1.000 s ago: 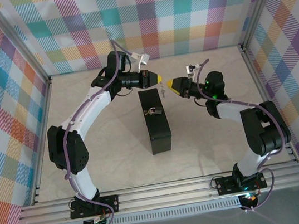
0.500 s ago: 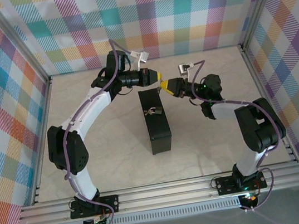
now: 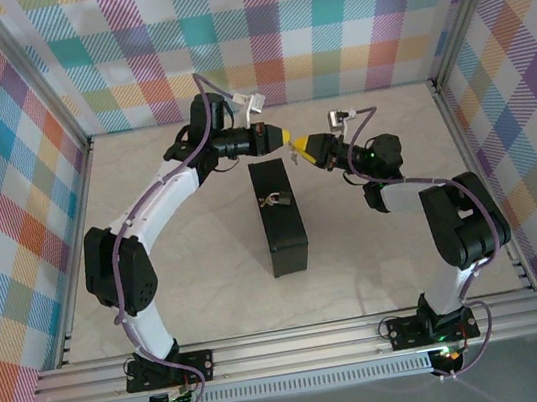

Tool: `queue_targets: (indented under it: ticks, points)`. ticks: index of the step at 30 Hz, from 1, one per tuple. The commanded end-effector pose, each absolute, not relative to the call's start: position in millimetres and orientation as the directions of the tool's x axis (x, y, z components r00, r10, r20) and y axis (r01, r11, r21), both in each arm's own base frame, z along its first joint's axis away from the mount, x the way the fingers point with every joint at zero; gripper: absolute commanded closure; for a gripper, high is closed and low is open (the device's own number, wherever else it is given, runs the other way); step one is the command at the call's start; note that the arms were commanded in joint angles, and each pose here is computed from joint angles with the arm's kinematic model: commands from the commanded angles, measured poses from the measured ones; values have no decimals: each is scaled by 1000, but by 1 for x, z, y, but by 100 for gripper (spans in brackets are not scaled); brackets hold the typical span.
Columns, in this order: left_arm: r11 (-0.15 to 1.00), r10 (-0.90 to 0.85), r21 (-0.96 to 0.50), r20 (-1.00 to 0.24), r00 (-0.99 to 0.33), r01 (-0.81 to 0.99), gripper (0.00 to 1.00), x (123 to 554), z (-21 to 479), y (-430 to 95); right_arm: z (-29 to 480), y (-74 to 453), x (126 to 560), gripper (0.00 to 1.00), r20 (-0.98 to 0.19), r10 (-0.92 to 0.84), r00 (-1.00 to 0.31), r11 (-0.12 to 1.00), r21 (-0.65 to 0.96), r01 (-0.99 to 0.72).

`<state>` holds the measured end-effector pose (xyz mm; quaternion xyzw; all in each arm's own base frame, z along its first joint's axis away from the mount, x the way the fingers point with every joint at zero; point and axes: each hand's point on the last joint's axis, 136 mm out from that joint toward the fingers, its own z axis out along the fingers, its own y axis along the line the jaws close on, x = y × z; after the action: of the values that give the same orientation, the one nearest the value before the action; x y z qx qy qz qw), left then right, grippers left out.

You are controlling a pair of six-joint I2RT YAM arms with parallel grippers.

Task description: Unlock the padlock with the key

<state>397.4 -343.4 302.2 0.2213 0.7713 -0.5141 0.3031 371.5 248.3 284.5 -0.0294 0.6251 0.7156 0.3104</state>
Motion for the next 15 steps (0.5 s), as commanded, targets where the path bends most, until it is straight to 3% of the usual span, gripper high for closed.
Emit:
queue_targets:
  ticks: [1,6,15]
  points:
    - [343,-5,-646,-728,-686,683,100,393,325,-342,308,247,365,74,-490,415,-767,-56,827,-559]
    - [342,-18,-643,-733,-680,685,100,394,329,-342,302,248,367,69,-482,414,-772,-52,834,-549]
    - [327,-34,-652,-731,-681,683,100,395,333,-343,308,254,366,73,-493,406,-770,-64,825,-561]
